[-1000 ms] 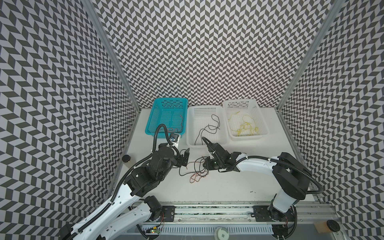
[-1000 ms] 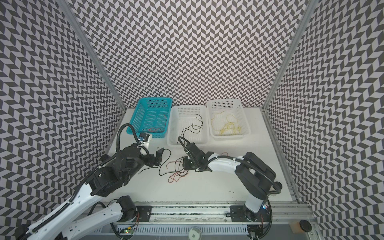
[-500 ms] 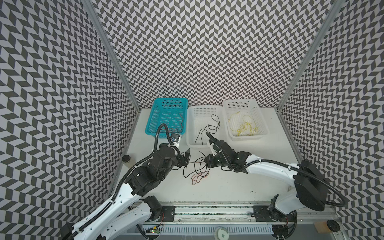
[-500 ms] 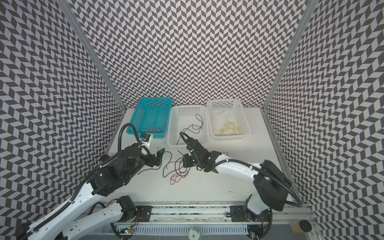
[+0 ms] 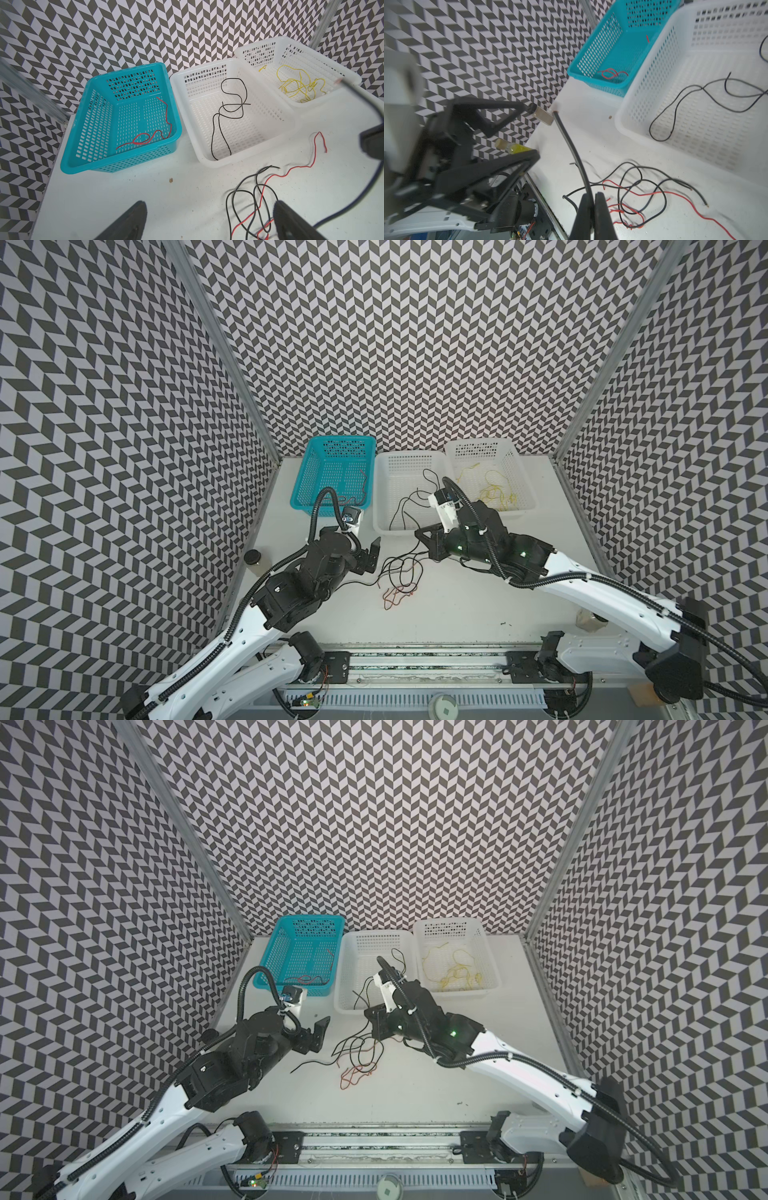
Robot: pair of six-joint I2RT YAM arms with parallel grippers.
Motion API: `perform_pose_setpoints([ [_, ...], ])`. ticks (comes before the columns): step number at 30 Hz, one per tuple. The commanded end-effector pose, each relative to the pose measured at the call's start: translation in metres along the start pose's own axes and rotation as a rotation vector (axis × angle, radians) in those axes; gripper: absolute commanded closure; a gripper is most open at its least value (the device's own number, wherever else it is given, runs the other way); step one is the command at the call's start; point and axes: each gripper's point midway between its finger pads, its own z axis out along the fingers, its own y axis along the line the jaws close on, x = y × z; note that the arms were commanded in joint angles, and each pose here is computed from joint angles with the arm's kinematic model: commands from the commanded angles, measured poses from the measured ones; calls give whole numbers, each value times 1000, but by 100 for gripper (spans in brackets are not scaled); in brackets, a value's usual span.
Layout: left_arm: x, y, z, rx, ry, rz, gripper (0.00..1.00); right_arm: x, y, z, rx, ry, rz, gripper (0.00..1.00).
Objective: Untangle the cables
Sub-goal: 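Lift the black wire with the right gripper toward the left gripper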
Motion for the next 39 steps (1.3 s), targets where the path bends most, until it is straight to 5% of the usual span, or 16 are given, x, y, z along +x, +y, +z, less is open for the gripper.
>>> perform_pose_setpoints([
  [1, 3, -6, -1, 34, 7, 5, 4, -27, 16, -16, -11, -56, -67, 100],
  [17, -2, -60, -33, 408, -141, 29, 1, -82, 68, -38, -125, -118, -147, 100],
  [32, 8, -83, -31, 530, -83, 47, 0, -84, 80, -44, -180, -111, -156, 100],
  [39, 12, -90, -26, 557, -38, 56, 18, -93, 88, -61, -216, -157, -156, 100],
])
